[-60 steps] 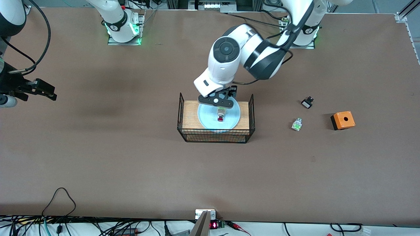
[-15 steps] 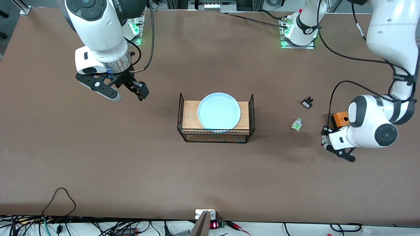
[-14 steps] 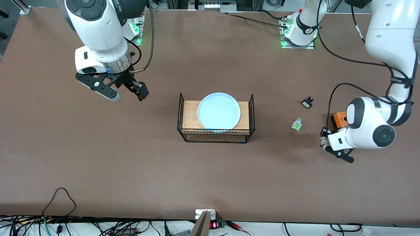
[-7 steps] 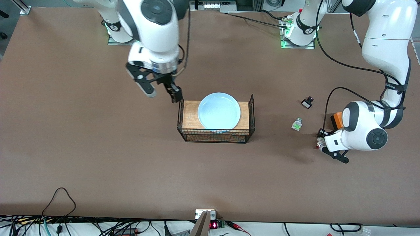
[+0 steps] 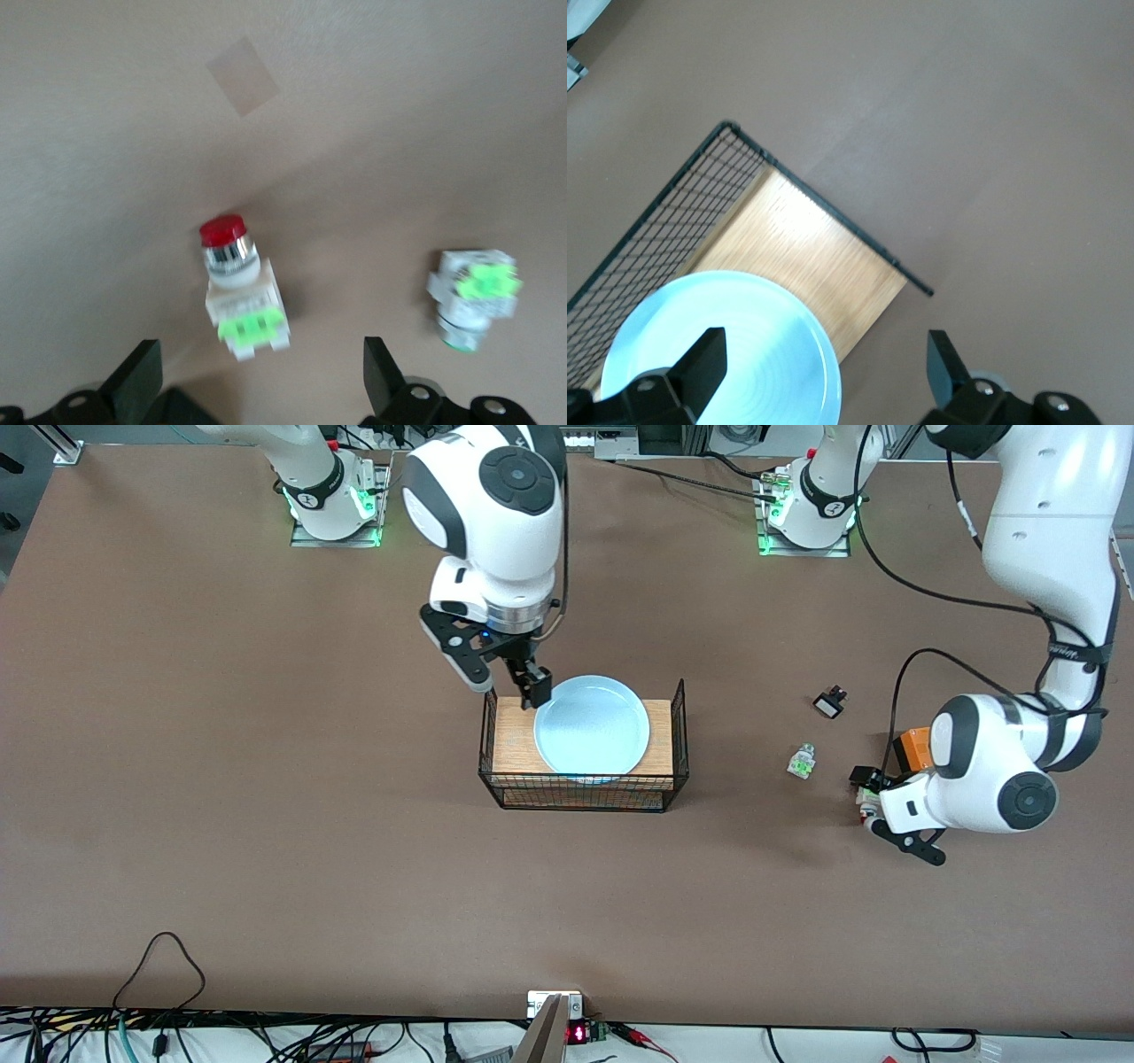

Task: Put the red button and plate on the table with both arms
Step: 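Set the button down with the left gripper while the right gripper lowers, then raise the left gripper away while the right gripper grips the plate rim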

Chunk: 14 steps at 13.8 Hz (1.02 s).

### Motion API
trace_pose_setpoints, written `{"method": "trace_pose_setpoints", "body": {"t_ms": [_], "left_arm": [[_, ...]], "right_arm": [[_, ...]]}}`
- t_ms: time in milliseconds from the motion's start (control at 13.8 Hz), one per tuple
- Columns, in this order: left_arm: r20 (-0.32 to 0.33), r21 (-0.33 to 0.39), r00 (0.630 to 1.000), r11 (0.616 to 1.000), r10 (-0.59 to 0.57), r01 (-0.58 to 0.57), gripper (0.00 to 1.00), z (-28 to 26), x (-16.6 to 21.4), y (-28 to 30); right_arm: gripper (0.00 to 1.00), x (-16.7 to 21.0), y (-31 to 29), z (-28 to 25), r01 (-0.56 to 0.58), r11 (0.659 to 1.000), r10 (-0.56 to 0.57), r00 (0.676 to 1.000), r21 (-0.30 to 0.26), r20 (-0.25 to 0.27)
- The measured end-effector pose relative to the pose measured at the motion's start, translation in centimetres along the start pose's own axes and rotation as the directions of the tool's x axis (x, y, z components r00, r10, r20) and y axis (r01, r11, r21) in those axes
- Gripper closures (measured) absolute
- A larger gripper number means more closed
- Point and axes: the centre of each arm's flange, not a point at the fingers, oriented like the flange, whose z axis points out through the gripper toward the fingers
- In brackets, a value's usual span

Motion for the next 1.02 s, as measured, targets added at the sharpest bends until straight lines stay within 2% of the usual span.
{"method": "trace_pose_setpoints", "body": {"t_ms": [218, 509, 654, 799, 872, 1017], "left_arm": [[0.001, 0.004, 0.995, 0.995, -0.100, 0.100, 0.00, -6.4, -1.2, 2.7], [0.033, 0.009, 0.975, 0.976, -0.219, 0.219, 0.00, -15.6, -3.3, 8.5], [0.042, 0.017, 0.962, 0.963, -0.269, 0.268, 0.00, -19.9, -4.6, 10.5], [0.001, 0.018, 0.955, 0.954, -0.298, 0.298, 0.00, -23.5, -6.1, 11.3], [-0.024, -0.005, 0.948, 0.948, -0.318, 0.318, 0.00, -25.1, -6.9, 11.8], [-0.079, -0.033, 0.920, 0.923, -0.384, 0.383, 0.00, -28.0, -9.0, 12.5]], "right_arm": [[0.00, -2.6, 0.2, 0.2, 0.072, 0.997, -0.071, 0.995, 0.007, -0.075], [0.00, -3.5, 0.3, 1.0, 0.058, 0.998, -0.058, 0.995, -0.003, -0.084], [0.00, -4.0, 0.3, 1.4, -0.019, 1.000, 0.019, 0.996, 0.002, -0.082], [0.00, -4.7, 0.0, 2.1, -0.096, 0.995, 0.098, 0.993, 0.025, -0.073], [0.00, -5.3, -0.2, 2.9, -0.120, 0.992, 0.121, 0.990, 0.028, -0.070], [0.00, -6.6, -0.4, 4.8, -0.125, 0.992, 0.127, 0.989, 0.027, -0.069]]}}
